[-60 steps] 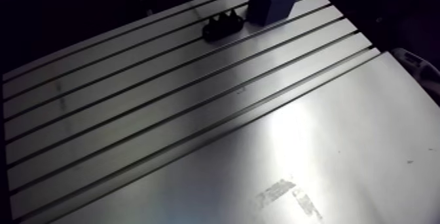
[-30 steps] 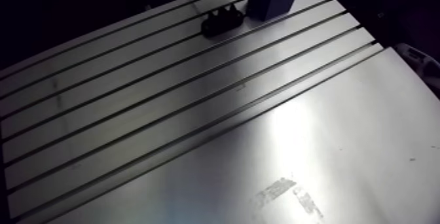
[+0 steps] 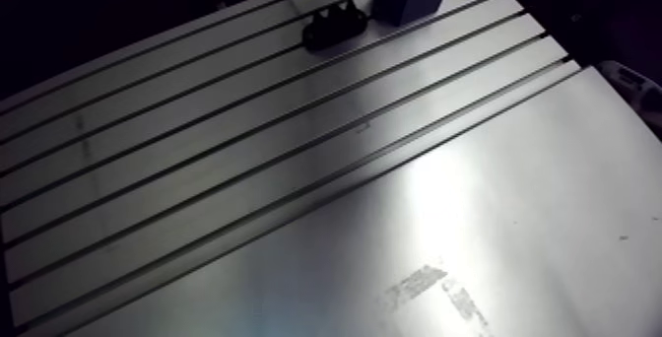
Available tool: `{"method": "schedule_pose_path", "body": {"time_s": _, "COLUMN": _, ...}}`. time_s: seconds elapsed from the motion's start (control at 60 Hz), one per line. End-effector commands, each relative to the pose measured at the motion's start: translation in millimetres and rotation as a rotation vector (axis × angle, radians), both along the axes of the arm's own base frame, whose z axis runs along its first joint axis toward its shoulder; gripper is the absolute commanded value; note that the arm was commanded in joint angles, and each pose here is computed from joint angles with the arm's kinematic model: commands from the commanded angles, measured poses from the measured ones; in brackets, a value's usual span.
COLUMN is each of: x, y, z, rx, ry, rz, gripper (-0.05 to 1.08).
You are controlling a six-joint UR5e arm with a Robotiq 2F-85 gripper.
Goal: Pick up the M10 bolt and insert it into the hole until fully seated.
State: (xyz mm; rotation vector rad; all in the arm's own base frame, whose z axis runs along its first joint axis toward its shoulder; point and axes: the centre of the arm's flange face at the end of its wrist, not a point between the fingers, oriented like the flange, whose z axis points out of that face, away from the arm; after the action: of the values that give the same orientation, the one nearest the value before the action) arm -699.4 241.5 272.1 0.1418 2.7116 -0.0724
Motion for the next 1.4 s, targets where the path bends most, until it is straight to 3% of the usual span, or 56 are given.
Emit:
{"method": "schedule_pose_path", "body": {"time_s": 0.017, "x": -0.2, "y": 0.1, "z": -6.7, "rx": -0.002, "ry": -0.007, "rz": 0.0, "gripper": 1.08}}
{"method": "schedule_pose_path", "body": {"time_s": 1.4, "x": -0.9, "y": 6.6, "z": -16.9, "rx": -0.005, "ry": -0.013, "rz": -0.008, "gripper": 1.08}}
